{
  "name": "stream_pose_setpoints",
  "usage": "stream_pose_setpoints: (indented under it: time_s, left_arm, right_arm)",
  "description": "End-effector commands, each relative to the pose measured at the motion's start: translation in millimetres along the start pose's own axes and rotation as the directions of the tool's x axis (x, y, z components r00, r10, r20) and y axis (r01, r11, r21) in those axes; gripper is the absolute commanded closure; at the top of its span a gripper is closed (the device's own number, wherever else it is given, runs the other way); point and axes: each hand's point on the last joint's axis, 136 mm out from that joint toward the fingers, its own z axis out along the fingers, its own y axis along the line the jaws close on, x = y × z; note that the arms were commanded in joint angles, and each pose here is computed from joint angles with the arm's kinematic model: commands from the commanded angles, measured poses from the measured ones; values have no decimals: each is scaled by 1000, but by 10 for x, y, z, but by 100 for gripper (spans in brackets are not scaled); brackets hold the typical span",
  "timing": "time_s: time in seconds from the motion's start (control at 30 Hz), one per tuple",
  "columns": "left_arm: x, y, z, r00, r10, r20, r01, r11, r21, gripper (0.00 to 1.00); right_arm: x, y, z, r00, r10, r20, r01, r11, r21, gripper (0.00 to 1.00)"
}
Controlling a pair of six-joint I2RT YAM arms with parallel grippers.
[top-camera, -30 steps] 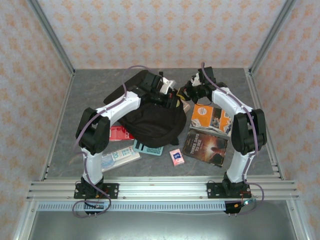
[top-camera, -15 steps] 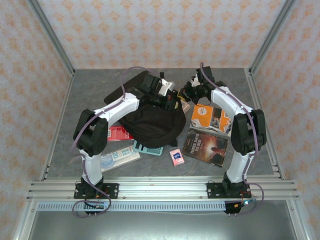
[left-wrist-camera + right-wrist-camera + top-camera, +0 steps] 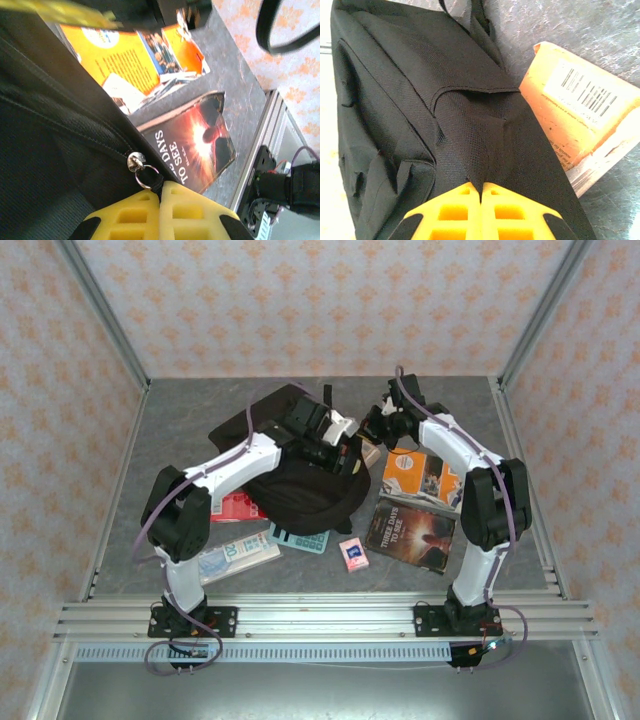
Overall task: Pack the student bag
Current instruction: Unzip the student bag at the top-center of the table.
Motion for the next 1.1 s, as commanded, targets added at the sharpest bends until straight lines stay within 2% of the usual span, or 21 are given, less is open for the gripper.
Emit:
stream_pose_setpoints:
  time_s: [0.0, 0.5, 0.67, 0.7, 0.83, 0.87, 0.93, 1.07]
  left_arm:
    - [55, -213, -215, 998, 47, -28, -47, 999, -7, 100]
    - [362, -263, -603, 993, 80, -82, -88, 990, -106, 100]
    - [394, -223, -645, 994, 82, -77, -92, 986, -139, 100]
    - [356, -215, -640, 995, 79, -65, -87, 986, -141, 100]
    - [175, -212, -556, 998, 60, -33, -64, 989, -134, 100]
    - [118, -219, -536, 998, 60, -21, -62, 990, -129, 100]
    - [1, -236, -498, 998, 57, 2, -56, 991, -118, 100]
    - [-182, -284, -418, 998, 64, 16, -62, 992, -109, 100]
  right_arm:
    - [-206, 4, -139, 993, -56, 107, 50, 997, 54, 100]
    - [-575, 2, -171, 983, -65, 173, 41, 990, 134, 100]
    - [-586, 93, -131, 988, -68, 139, 53, 992, 115, 100]
    - [-561, 111, -130, 989, -74, 128, 59, 991, 117, 94]
    - [-523, 80, -280, 984, -75, 161, 49, 985, 163, 56]
    - [-509, 69, -339, 983, -67, 169, 37, 984, 175, 49]
    - [-489, 15, -502, 980, -43, 193, -1, 975, 223, 42]
    - [-380, -97, -825, 971, -3, 238, -68, 955, 289, 41]
